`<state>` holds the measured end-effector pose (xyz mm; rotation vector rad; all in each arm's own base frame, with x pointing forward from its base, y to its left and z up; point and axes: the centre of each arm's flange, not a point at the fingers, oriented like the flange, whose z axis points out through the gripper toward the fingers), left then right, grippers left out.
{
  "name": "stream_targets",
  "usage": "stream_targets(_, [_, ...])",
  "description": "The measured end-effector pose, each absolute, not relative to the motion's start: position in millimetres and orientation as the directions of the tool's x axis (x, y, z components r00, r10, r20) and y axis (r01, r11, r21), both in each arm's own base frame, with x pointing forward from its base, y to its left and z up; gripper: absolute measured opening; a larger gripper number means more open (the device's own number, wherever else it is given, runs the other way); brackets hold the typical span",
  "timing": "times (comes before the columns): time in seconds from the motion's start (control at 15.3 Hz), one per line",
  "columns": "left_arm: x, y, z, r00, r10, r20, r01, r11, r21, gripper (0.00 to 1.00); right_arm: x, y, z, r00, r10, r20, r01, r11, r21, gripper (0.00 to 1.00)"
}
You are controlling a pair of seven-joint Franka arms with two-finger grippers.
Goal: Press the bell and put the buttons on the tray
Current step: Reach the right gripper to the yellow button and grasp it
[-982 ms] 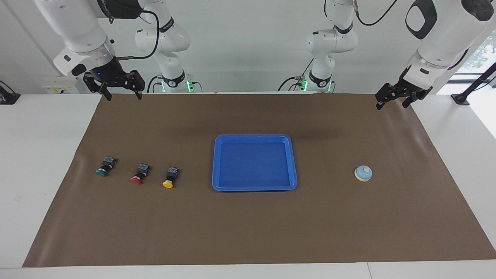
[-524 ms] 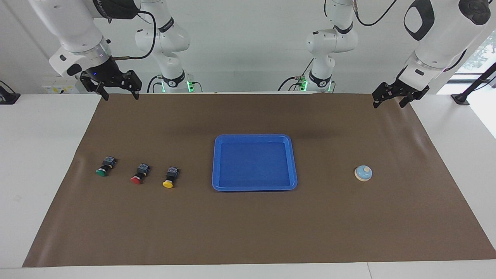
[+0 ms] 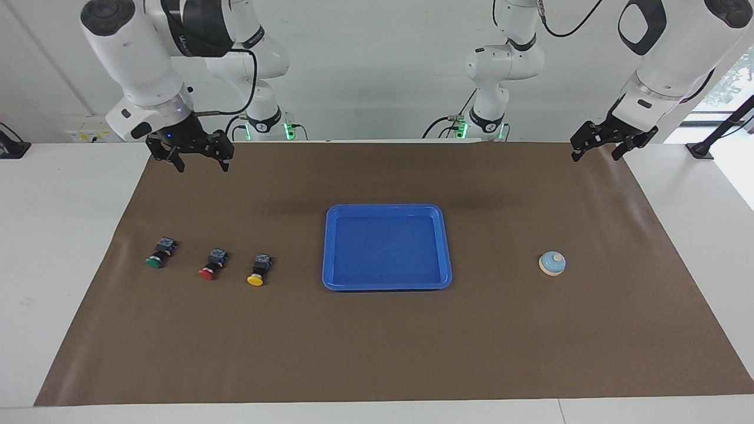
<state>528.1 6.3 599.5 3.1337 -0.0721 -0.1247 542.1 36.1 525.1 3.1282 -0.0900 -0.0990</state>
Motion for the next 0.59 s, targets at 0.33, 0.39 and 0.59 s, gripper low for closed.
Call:
stream_targets(0.33, [528,6,599,0.996,-0.047,-0.079,-0.047,-0.999,0.006,1.0,572,62,430,0.989,-0.143,-0.036,-0.143,-0.99,0.015,1.0])
stream_targets(0.39, [528,6,599,0.996,-0.047,-0.079,-0.047,-0.999,0.006,1.0,576,69,411,0.987,-0.159,-0.025,-0.159,-0.987,0.013,1.0])
stream_targets(0.59, [528,6,599,0.996,-0.047,-0.079,-0.047,-0.999,0.006,1.0,580,78,374,0.985,-0.171,-0.009,-0.171,-0.985,0.009,1.0])
